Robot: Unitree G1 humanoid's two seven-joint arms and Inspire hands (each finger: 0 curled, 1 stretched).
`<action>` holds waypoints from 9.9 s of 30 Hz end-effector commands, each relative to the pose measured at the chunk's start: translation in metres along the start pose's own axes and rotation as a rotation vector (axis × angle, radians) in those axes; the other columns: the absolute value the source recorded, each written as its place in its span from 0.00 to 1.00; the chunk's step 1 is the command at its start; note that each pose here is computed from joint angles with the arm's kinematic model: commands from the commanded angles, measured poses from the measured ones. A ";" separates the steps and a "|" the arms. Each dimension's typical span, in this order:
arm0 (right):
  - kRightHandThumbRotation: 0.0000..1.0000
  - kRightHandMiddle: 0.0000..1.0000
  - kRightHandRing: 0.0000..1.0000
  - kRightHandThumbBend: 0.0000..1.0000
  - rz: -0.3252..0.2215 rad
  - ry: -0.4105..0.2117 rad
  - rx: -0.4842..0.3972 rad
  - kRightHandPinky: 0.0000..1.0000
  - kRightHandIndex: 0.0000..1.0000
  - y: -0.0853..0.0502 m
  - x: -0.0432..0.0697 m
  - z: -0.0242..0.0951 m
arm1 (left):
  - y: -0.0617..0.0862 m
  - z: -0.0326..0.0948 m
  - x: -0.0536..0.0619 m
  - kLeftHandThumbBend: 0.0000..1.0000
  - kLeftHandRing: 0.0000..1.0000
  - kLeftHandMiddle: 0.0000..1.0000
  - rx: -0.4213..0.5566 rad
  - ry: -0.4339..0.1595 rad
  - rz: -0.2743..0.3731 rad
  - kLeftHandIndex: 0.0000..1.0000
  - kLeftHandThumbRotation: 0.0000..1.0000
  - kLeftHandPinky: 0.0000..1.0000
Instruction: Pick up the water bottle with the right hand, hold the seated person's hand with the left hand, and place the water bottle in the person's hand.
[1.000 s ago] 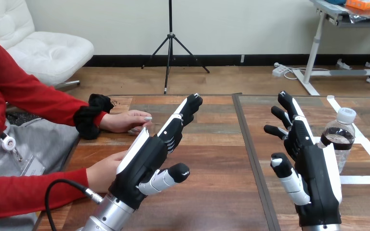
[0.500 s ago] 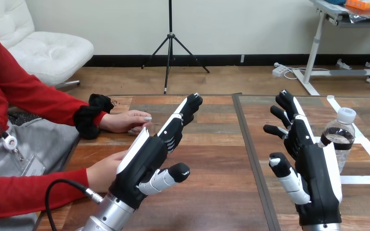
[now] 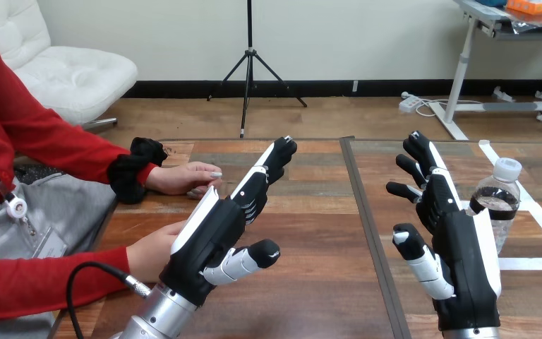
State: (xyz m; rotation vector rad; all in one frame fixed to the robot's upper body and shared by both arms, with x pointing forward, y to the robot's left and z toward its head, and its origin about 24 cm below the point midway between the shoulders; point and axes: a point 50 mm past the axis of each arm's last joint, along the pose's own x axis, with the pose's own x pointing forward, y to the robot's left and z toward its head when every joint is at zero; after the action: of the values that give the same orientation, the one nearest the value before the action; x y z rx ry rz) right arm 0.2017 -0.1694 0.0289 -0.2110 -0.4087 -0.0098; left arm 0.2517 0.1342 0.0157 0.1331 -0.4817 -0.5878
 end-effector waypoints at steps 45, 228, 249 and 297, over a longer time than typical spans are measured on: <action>0.73 0.91 0.88 1.00 -0.291 -0.245 -0.126 0.76 0.91 -0.049 0.017 0.028 | 0.008 0.006 0.021 1.00 1.00 1.00 0.012 -0.054 0.028 1.00 0.86 1.00; 0.68 1.00 0.95 1.00 -0.354 0.596 -0.101 0.88 1.00 -0.086 0.076 -0.092 | 0.025 0.013 0.010 1.00 1.00 1.00 0.034 -0.118 0.057 1.00 0.84 0.99; 0.62 1.00 1.00 1.00 -0.337 0.609 -0.079 0.97 1.00 -0.086 0.086 -0.090 | 0.028 0.015 0.007 1.00 1.00 1.00 0.031 -0.128 0.057 1.00 0.83 0.97; 0.49 1.00 0.99 1.00 -0.342 0.607 -0.066 0.97 1.00 -0.085 0.098 -0.086 | 0.035 0.023 -0.003 1.00 1.00 1.00 0.033 -0.184 0.073 1.00 0.80 0.96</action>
State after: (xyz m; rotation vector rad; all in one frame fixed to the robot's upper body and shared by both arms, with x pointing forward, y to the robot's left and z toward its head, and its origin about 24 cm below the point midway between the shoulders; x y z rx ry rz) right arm 0.2930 -0.2709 -0.0230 -0.1900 0.2633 -0.4004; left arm 0.2502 0.1599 0.0287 0.0798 -0.5948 -0.5497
